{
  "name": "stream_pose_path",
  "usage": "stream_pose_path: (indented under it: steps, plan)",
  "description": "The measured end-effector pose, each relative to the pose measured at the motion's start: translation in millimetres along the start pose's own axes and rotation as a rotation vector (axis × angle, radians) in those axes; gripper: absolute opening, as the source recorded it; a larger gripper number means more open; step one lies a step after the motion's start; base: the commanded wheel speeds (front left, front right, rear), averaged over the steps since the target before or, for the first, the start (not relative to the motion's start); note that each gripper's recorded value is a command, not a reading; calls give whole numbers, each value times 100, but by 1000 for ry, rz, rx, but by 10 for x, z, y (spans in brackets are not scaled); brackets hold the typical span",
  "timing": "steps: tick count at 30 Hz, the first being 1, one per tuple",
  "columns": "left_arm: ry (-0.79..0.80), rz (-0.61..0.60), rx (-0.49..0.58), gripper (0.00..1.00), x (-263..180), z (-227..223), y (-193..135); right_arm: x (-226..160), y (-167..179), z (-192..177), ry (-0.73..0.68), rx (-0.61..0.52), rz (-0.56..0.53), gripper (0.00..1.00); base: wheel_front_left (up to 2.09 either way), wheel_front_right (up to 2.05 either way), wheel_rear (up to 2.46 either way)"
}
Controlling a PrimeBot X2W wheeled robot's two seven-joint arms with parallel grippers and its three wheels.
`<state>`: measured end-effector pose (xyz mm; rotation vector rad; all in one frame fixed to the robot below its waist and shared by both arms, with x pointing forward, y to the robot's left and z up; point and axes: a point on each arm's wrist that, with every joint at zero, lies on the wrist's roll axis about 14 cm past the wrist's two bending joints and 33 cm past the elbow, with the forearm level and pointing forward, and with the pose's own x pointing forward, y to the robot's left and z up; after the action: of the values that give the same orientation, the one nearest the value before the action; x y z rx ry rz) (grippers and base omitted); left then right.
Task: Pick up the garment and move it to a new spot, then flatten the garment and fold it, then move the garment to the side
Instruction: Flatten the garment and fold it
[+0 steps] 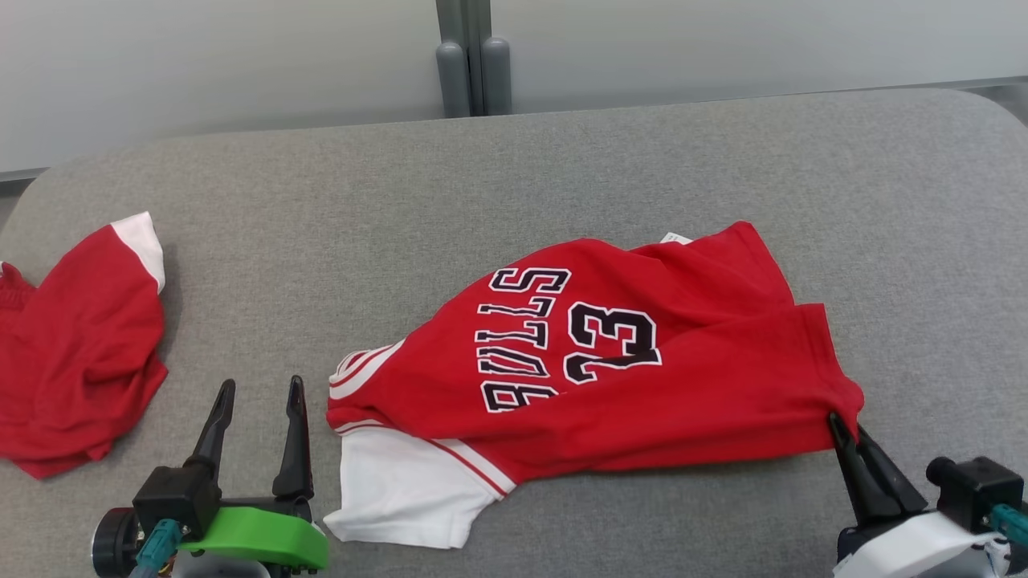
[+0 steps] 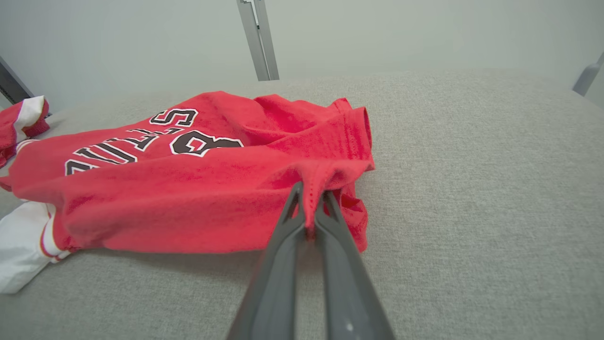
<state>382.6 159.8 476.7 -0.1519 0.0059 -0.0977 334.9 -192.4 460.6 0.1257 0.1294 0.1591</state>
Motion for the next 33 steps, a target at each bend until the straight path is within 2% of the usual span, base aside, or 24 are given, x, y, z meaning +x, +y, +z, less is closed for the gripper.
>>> stream_pose_path:
  steps: [12,19,20,21,22,27,33]
  plan:
    - [5,38,3,100,-68,-7,123,712,-96,131,27,-92,27,0,0,0,0]
    - [17,59,0,100,-72,-44,189,1169,-93,89,73,-84,25,0,0,0,0]
    - [18,58,-1,100,-66,-49,187,1212,-107,44,93,-82,20,29,0,0,0]
    - [19,57,-2,100,-62,-53,185,1239,-117,8,108,-84,17,81,0,0,0]
    - [21,57,-3,100,-61,-60,183,1266,-121,-30,121,-85,15,100,0,0,0]
    - [25,54,-3,100,-50,-71,170,1352,-95,-51,111,-79,18,100,0,0,0]
    - [17,47,-3,100,-27,-49,143,1251,-97,8,69,-67,23,100,0,0,0]
